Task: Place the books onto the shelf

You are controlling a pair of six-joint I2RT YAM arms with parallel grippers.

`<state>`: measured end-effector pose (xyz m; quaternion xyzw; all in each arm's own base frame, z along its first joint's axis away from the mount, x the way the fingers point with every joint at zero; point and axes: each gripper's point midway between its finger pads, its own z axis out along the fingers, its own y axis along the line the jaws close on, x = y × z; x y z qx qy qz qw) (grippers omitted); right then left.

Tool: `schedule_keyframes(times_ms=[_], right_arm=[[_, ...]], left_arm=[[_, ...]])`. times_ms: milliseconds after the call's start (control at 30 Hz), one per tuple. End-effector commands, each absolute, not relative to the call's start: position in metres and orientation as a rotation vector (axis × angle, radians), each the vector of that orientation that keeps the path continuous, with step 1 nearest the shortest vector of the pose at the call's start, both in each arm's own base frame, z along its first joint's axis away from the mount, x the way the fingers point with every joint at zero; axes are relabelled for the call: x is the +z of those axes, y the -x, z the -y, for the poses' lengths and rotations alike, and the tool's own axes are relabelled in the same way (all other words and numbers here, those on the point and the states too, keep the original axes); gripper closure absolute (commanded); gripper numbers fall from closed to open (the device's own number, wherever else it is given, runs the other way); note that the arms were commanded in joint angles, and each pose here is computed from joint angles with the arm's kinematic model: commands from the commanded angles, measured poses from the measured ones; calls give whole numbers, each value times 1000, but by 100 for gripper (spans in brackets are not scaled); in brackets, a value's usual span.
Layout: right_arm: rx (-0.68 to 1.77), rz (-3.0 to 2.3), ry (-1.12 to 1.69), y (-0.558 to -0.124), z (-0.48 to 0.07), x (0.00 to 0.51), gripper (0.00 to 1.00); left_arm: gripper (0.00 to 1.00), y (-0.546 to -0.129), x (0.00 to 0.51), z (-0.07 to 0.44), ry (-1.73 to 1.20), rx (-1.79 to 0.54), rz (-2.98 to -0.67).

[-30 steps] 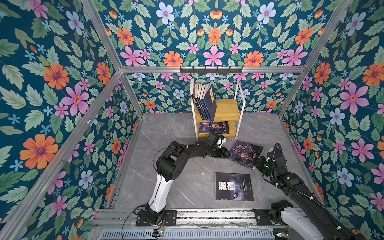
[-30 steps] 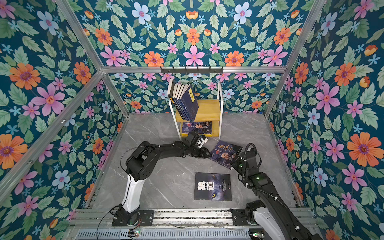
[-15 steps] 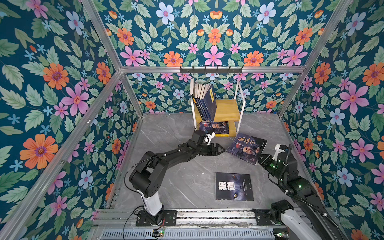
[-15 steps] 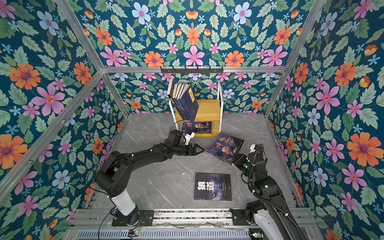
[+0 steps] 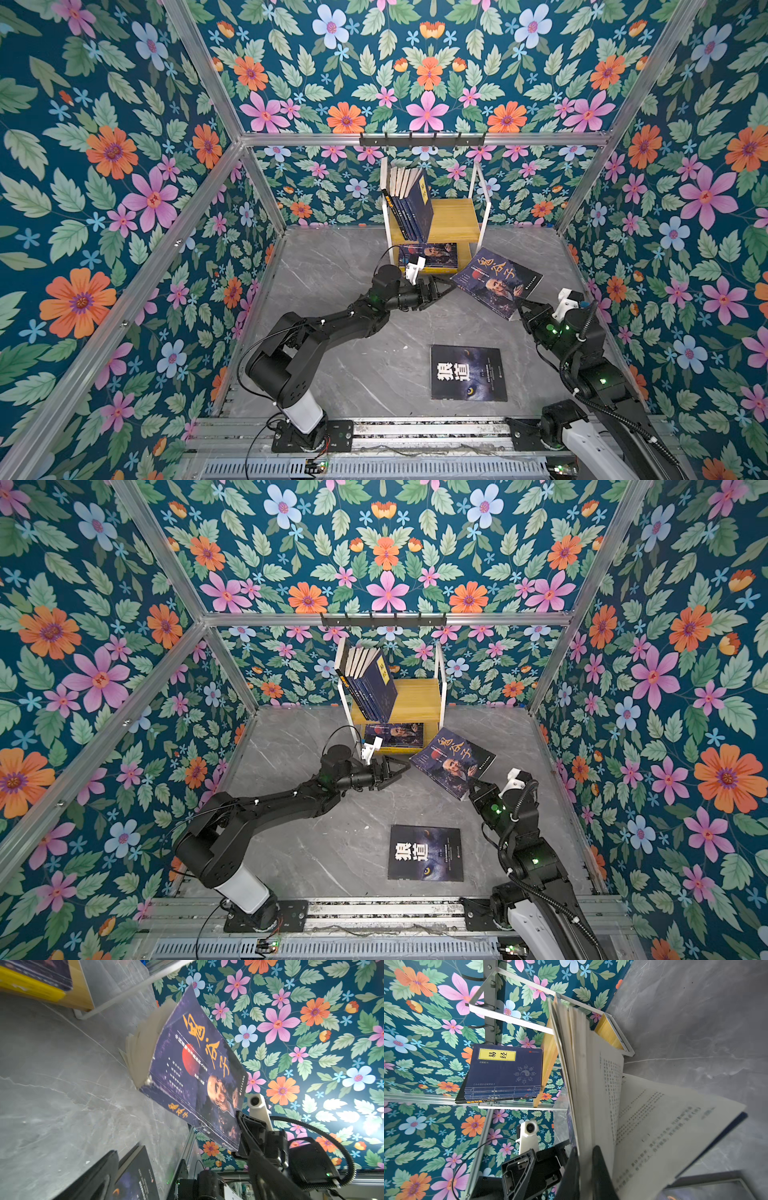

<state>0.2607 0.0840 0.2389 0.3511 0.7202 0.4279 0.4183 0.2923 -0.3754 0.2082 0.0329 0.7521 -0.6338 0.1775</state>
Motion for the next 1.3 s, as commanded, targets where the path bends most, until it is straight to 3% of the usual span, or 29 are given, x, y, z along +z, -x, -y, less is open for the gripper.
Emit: schedule_keyframes(times_ms=[0,233,600,833,933,1033,1267], right_arm=[[1223,-1688,-875,-266,-92,270,100],[1343,-1756,-855,-267,-113,265,100],[1418,-1834,-794,-262,-150,249,100],[1414,-1895,-826,-258,-160,217,100],[1394,-1916,-879,-256,-158,201,74],[1380,-1932,-916,-252,-154,191,47],[1413,-1888,-987,-247,-152,174,15]], left_arm=[[2,-295,220,380,-19,-1861,-2076],[9,-304,208,385,64,-1860,-2094],[38,-312,200,386,171,-1856,-2114],[80,-313,204,377,195,-1849,-2089],[100,-316,205,373,220,-1849,-2078],[100,-318,209,370,232,-1856,-2059],[100,-319,215,368,213,-1862,-2031]])
